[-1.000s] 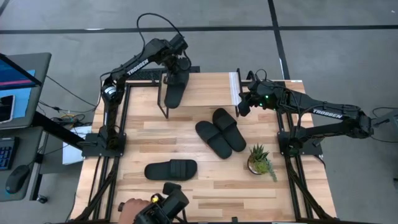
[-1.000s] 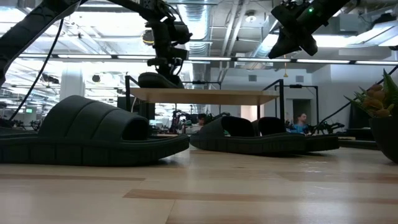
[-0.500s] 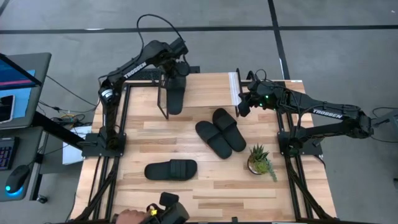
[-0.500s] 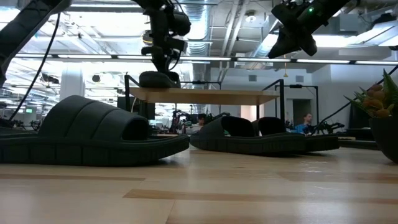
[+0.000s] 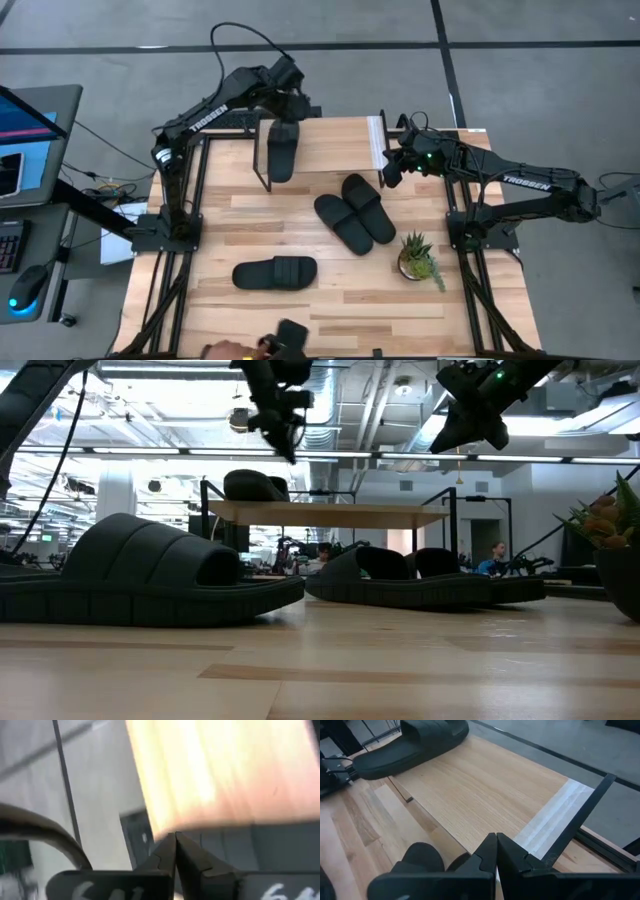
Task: Pick and place slides into the shelf
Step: Put the black slipper on the shelf
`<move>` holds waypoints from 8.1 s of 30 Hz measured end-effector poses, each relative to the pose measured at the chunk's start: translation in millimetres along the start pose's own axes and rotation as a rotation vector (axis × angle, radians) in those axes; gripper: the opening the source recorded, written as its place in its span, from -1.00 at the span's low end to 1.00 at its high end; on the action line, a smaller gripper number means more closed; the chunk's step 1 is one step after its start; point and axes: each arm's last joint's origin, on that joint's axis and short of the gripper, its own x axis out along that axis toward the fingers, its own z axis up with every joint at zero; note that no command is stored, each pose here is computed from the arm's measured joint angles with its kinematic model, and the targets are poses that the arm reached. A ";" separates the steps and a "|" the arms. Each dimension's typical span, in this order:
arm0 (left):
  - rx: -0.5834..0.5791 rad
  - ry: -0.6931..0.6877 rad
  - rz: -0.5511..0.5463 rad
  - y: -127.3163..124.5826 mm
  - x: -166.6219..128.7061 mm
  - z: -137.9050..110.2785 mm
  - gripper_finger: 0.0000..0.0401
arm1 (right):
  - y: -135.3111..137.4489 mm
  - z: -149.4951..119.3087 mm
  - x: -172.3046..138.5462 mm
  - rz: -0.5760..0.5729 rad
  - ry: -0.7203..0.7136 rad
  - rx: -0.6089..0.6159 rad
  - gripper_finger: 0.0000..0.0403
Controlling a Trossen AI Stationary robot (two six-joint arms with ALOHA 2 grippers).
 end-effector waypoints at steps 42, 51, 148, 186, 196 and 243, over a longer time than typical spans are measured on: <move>0.025 0.330 -0.055 -15.1 31.3 11.8 -1.00 | 2.7 -1.1 -0.7 0.014 0.006 -0.009 -1.00; 0.024 0.192 -0.108 -20.5 23.7 26.8 -1.00 | 2.6 -1.4 -0.7 0.012 0.009 -0.010 -1.00; -0.749 -0.910 0.466 -127.2 -280.0 -42.5 -1.00 | 7.7 -59.3 -42.9 0.303 -0.391 -0.068 -1.00; -0.808 -1.135 0.019 -263.4 -73.5 -133.0 -1.00 | 38.1 -103.0 21.3 0.259 0.125 -0.044 -1.00; -0.792 -1.097 -0.072 -267.4 -69.4 -133.5 -1.00 | 66.2 -107.2 43.6 0.296 0.152 -0.153 -1.00; -0.638 -1.081 -0.259 -275.4 -66.7 -133.0 -1.00 | 119.6 -108.1 108.4 0.173 0.278 -0.711 -0.13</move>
